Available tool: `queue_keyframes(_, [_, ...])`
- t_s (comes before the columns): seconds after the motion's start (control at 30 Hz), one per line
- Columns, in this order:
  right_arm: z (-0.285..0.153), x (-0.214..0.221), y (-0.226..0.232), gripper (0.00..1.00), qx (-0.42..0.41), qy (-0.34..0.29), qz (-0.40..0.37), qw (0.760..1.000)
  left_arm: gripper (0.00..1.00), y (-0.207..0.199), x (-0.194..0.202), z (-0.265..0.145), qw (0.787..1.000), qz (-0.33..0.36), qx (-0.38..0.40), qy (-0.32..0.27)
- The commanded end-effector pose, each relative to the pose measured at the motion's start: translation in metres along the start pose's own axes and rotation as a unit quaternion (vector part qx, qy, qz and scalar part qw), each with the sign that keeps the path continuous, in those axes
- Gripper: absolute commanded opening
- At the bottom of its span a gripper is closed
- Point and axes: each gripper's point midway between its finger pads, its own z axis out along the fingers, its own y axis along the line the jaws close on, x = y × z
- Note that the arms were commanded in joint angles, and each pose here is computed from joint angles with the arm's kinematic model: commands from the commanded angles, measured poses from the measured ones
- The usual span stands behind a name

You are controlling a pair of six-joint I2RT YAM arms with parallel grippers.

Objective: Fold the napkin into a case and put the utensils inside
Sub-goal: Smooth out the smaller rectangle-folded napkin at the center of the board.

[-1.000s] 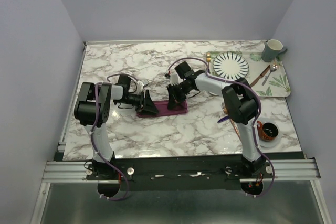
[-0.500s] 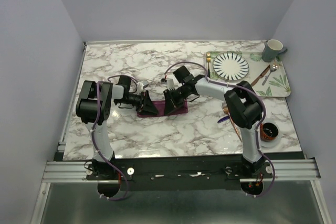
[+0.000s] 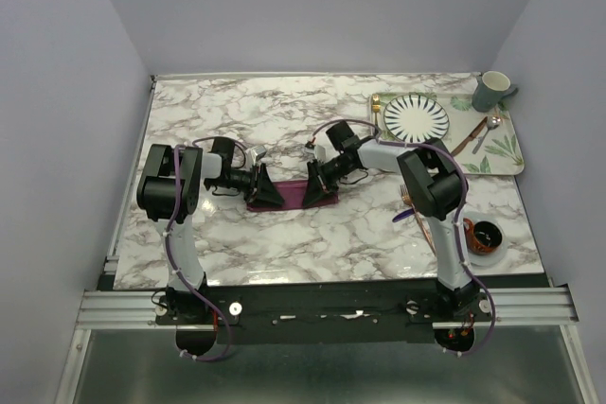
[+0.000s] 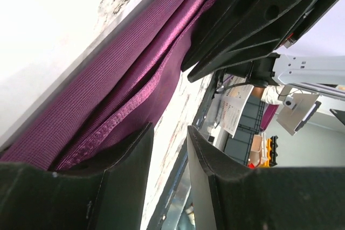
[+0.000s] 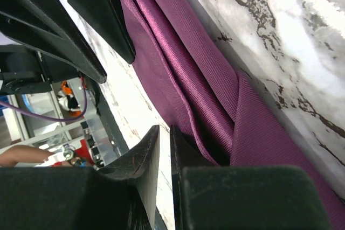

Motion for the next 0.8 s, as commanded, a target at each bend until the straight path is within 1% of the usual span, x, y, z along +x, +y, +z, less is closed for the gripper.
queue_keyframes(0.0, [0.005,0.003,-0.005,0.21,-0.004,0.007,0.006,1.000,0.46,0.042,0.001,0.000,0.998,0.007,-0.066,0.000])
queue_keyframes(0.17, [-0.019,-0.009,0.043,0.22,-0.045,-0.020,-0.045,0.998,0.46,0.038,-0.001,-0.001,0.998,0.023,-0.055,0.006])
queue_keyframes(0.27, [-0.024,-0.015,0.047,0.22,-0.035,-0.032,-0.052,0.997,0.45,0.033,-0.003,-0.002,0.998,0.034,-0.051,0.007])
queue_keyframes(0.47, [-0.005,-0.017,0.008,0.21,0.011,-0.027,-0.017,0.999,0.45,0.024,-0.004,-0.004,0.998,0.046,-0.041,0.010])
queue_keyframes(0.6, [0.003,-0.014,-0.013,0.20,0.038,-0.021,0.002,0.999,0.46,-0.007,-0.008,-0.010,0.996,0.086,-0.015,0.011])
queue_keyframes(0.63, [0.005,-0.014,-0.019,0.20,0.048,-0.020,0.008,0.999,0.46,-0.019,-0.009,-0.012,0.994,0.111,-0.006,0.010])
queue_keyframes(0.77, [0.006,-0.012,-0.028,0.19,0.064,-0.014,0.013,0.998,0.46,-0.050,-0.026,-0.024,0.988,0.155,-0.001,-0.003])
